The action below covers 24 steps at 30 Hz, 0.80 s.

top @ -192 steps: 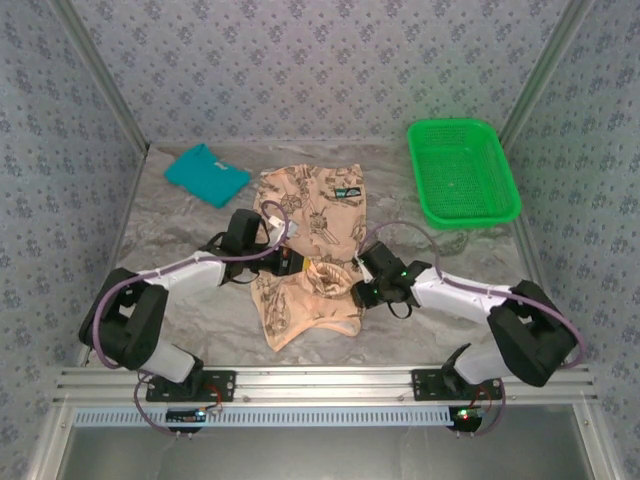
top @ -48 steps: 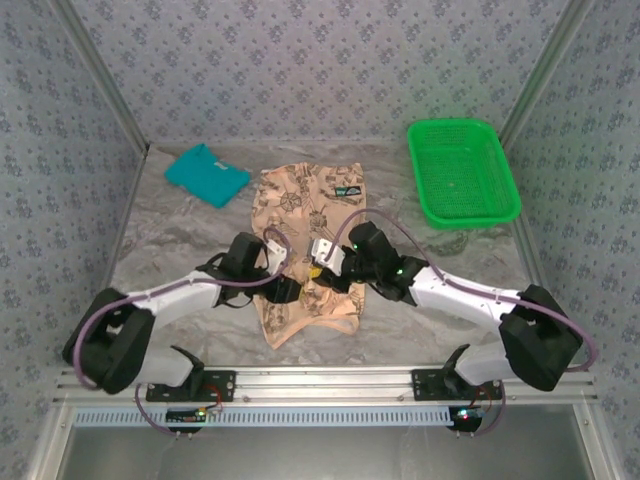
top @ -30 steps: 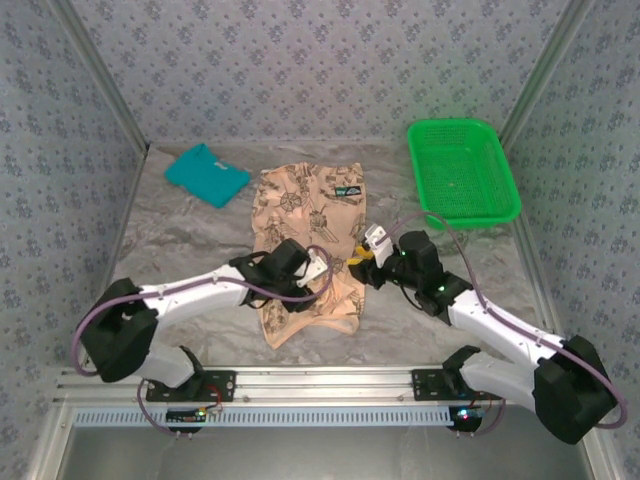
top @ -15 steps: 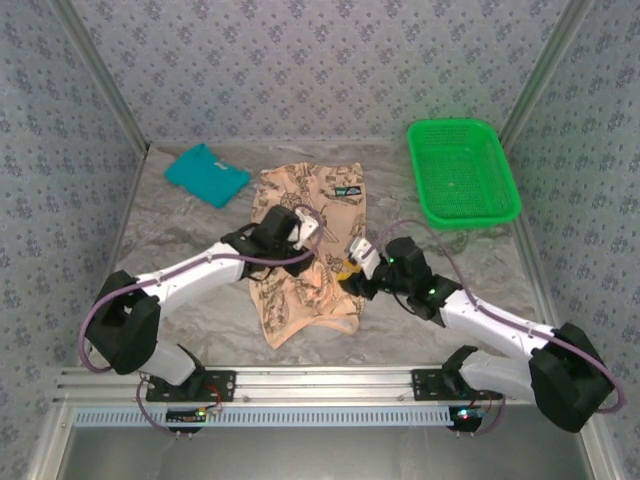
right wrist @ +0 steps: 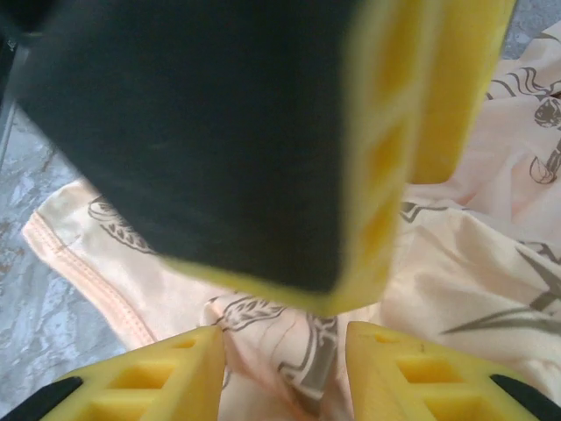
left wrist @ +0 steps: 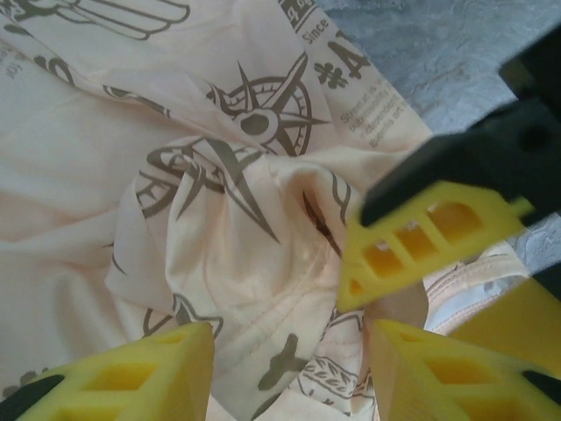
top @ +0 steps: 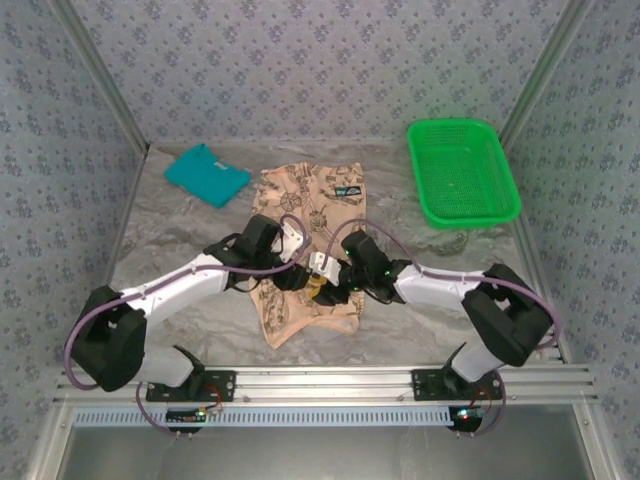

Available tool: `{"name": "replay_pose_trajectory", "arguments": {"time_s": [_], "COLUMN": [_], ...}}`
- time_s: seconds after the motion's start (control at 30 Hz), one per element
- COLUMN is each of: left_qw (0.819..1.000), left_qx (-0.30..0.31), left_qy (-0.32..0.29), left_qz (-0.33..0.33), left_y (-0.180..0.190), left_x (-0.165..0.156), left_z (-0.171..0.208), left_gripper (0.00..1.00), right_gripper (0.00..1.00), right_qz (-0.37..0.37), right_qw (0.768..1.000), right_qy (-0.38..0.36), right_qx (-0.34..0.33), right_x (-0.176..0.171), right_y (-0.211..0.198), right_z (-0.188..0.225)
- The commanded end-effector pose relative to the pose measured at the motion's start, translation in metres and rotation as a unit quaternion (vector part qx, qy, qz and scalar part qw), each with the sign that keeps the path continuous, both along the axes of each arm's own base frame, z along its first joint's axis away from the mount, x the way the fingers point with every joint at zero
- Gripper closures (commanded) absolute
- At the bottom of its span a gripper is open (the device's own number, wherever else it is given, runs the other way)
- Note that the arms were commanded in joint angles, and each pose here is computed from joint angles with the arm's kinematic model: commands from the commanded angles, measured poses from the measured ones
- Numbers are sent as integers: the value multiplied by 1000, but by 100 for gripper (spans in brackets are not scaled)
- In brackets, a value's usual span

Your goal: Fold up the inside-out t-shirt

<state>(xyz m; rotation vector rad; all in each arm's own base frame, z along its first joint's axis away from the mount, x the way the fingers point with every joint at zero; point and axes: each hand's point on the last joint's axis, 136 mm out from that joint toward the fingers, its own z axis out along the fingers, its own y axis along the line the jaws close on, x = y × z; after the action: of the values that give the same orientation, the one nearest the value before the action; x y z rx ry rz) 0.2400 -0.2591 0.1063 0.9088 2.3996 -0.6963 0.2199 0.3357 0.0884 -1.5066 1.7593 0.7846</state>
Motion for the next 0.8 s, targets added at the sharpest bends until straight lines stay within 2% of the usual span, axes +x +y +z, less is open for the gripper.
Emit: {"name": "replay_pose_trajectory", "arguments": {"time_s": [0.0,0.1,0.23,0.3,0.37,0.43,0.57,0.63,0.77], "left_qw": [1000,999,999,999,998,997,997,997,989], "left_qx": [13,15,22,31,35,32,3,-19,-79], "left_qy": [12,41,37,37,47,56,61,61,80], "left_qz": [0,0,16,21,24,29,39,54,93], "left_y": [3,0,1,1,1,0,3,7,16], "left_x": [-2,-5,3,8,12,17,24,30,37], "left_z": [-12,-24,-33,-39,-45,-46,-36,-26,-5], "left_gripper": [49,49,49,51,58,75,96,100,100], "right_gripper": [59,60,63,68,79,89,97,100,100], "right_qz": [27,30,16,14,16,24,45,66,99], "right_qw": [1000,999,999,999,999,999,999,998,995], "right_qy": [9,30,37,41,41,41,24,11,-2], "right_qx": [1,-1,-15,-19,-18,-13,-13,-19,-21], "right_x": [-1,-8,-16,-21,-27,-35,-50,-61,-79], "right_y": [7,6,-3,-8,-11,-13,-14,-12,-9], "right_z": [-5,-12,-21,-23,-23,-21,-13,-9,-1]}}
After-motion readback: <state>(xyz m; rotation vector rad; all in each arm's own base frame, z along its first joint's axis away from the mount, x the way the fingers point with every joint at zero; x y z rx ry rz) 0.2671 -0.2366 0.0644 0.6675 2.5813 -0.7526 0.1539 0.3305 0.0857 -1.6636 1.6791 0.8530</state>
